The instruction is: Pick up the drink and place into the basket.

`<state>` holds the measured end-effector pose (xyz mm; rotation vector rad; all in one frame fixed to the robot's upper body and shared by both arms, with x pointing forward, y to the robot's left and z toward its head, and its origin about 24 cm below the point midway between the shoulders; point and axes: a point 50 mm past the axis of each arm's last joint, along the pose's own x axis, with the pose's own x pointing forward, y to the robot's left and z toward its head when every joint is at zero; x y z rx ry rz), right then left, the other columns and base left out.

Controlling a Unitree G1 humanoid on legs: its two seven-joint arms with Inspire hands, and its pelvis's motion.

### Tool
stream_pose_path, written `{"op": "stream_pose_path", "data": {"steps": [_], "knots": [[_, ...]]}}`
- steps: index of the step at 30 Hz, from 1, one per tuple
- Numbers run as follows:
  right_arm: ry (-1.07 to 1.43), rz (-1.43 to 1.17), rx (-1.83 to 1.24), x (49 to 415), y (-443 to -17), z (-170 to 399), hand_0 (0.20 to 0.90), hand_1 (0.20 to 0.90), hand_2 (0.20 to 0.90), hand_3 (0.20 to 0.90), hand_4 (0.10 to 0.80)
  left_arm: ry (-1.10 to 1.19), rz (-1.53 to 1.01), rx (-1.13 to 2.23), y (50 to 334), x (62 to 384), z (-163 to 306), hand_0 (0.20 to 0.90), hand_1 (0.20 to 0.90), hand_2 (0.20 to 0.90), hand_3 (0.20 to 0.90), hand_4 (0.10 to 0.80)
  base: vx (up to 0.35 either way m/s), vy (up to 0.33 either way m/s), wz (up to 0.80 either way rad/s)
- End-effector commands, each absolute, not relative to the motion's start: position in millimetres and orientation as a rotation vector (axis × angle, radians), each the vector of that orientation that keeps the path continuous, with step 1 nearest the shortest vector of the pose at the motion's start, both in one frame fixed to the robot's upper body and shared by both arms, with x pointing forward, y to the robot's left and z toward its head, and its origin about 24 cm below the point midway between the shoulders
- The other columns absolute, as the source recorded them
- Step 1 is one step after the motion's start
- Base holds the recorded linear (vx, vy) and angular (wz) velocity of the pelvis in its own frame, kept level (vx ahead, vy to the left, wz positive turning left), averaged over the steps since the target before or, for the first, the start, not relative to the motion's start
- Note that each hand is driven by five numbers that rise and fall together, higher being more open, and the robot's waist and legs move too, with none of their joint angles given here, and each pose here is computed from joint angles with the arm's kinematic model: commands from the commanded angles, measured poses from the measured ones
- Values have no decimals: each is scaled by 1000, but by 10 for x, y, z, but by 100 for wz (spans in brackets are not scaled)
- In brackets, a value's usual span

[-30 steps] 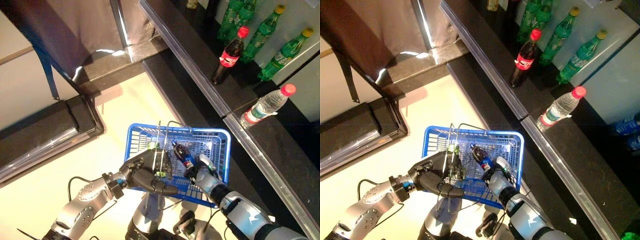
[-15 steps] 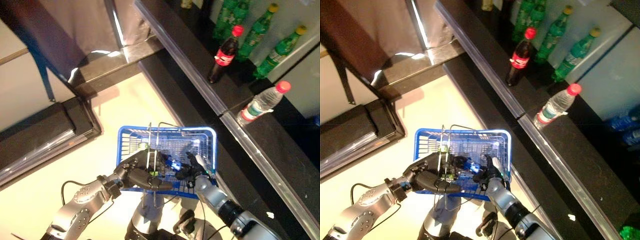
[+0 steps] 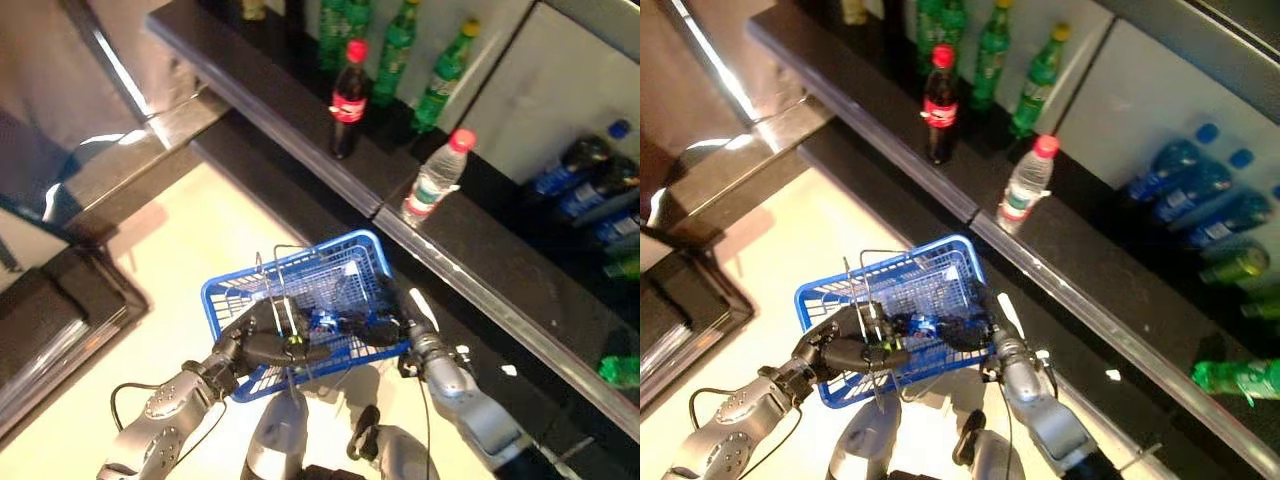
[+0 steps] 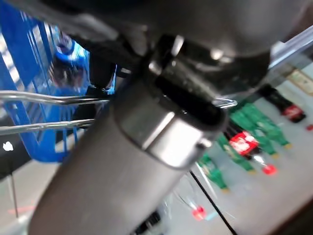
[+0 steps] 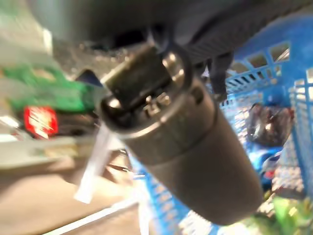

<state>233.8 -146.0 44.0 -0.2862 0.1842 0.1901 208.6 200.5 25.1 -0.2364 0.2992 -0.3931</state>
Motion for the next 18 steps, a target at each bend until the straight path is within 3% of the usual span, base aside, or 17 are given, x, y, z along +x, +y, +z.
{"op": "stream_pose_path", "data": {"steps": [1,8,18], "knots": [[24,333,-147,2289,-1488,722,900,900,900,900,800,-321,-430,-251,1992,2162,1149,300,300,300,200,100,-27,24,-34],[-67,537,199,2158,-1458,863,900,900,900,900,800,-166,-232,-237,2146,2169,718,300,300,300,200,100,-30,20,-27],[152,318,434,1961,-1692,233,900,900,900,900,800,128,126,-217,2438,1884,-66,300,300,300,200,100,-41,42,-27]]}}
